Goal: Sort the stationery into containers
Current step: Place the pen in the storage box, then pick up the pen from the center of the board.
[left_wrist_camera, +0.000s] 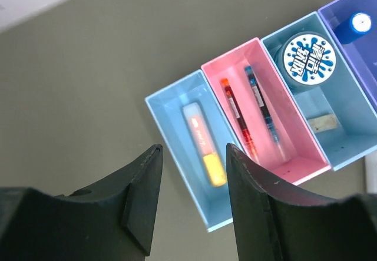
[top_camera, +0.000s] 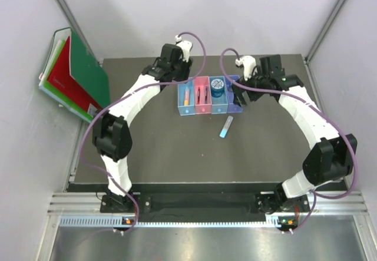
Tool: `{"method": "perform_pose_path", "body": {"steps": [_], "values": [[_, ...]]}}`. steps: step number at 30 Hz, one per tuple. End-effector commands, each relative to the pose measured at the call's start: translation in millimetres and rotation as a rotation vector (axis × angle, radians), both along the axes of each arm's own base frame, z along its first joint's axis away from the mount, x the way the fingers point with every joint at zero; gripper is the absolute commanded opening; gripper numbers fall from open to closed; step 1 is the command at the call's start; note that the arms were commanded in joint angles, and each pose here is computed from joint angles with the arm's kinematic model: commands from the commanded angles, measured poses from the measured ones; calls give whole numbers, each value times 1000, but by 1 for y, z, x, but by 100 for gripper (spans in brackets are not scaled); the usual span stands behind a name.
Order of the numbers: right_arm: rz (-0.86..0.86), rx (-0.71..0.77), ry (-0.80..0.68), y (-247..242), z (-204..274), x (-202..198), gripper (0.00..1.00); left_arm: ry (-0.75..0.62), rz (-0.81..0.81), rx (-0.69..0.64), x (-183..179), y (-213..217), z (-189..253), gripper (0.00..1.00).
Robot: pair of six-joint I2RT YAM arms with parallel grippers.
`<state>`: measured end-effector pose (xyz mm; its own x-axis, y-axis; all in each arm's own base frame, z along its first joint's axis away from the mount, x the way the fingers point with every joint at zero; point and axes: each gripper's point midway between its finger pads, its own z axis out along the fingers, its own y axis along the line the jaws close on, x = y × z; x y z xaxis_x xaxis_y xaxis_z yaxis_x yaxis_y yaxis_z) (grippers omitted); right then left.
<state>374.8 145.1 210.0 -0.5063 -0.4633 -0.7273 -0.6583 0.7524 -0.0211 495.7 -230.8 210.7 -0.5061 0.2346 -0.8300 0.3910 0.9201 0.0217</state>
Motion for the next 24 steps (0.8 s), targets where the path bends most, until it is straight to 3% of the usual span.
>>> {"method": "perform_pose_path", "body": {"steps": [1, 11, 24], "values": [[-101, 161, 158, 17, -20, -25, 95, -179, -60, 58, -5, 13, 41, 52], [-278, 194, 375, 18, -86, -40, 91, -295, 8, 149, -14, 44, 87, 53], [-387, 54, 387, 31, -141, -58, 88, -323, -10, 155, -27, 49, 100, 54]]}}
